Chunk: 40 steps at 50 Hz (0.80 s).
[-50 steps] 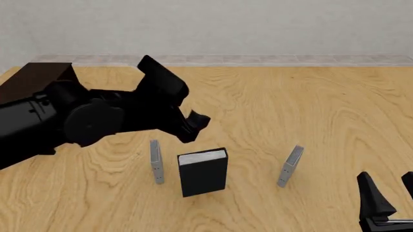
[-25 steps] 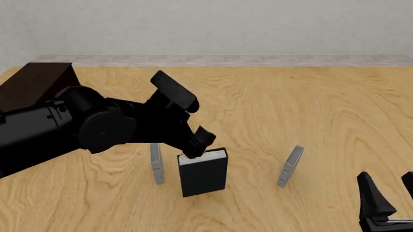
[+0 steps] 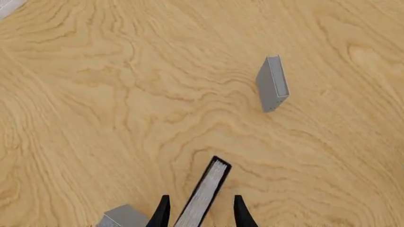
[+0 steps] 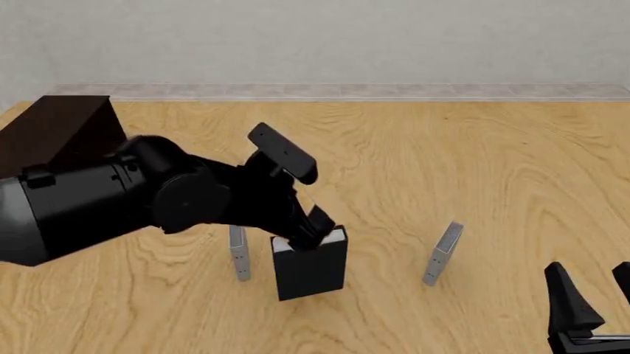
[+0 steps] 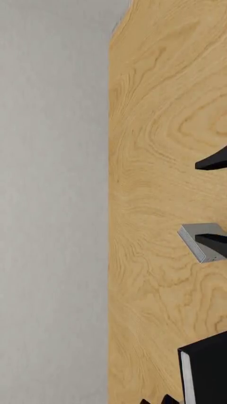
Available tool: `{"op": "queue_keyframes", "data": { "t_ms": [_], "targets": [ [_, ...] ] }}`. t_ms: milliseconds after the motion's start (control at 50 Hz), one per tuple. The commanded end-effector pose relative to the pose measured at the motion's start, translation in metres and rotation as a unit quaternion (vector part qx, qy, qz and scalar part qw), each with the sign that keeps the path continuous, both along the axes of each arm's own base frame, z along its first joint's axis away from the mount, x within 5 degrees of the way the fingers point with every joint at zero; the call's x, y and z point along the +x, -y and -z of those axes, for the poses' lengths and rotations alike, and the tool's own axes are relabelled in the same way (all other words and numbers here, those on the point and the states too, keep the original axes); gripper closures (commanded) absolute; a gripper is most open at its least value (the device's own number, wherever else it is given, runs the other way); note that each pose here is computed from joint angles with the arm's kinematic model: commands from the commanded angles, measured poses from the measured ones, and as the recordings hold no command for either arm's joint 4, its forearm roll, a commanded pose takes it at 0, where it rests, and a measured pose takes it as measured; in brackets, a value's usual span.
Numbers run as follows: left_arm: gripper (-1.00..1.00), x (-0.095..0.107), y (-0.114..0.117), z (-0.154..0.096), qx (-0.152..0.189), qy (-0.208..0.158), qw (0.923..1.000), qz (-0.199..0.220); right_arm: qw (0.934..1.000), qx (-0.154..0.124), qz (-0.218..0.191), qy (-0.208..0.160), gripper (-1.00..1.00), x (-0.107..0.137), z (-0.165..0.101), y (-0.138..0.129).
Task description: Pick up the book in the middle and place it on the cabinet shelf.
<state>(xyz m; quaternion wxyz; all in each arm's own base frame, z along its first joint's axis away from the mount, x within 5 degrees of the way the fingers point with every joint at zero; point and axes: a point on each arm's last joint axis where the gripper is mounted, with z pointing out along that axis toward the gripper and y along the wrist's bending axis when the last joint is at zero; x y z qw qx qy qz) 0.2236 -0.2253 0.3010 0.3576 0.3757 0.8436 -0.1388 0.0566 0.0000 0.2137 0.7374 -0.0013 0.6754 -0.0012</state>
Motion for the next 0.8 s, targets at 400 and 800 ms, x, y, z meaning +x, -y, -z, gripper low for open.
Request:
{"op": "queue_keyframes", "data": {
  "t_ms": [400,800],
  "targets": [
    [-1.0,0.005,0.013,0.021,0.032,-0.03,0.999,0.01,1.0,0.0,0.0,0.0,-1.0,0.0,0.0,0.0],
    [-1.0,0.015,0.023,0.031,0.044,-0.037,0.9982,0.012,1.0,0.0,0.0,0.0,-1.0,0.0,0.0,0.0]
  ]
}}
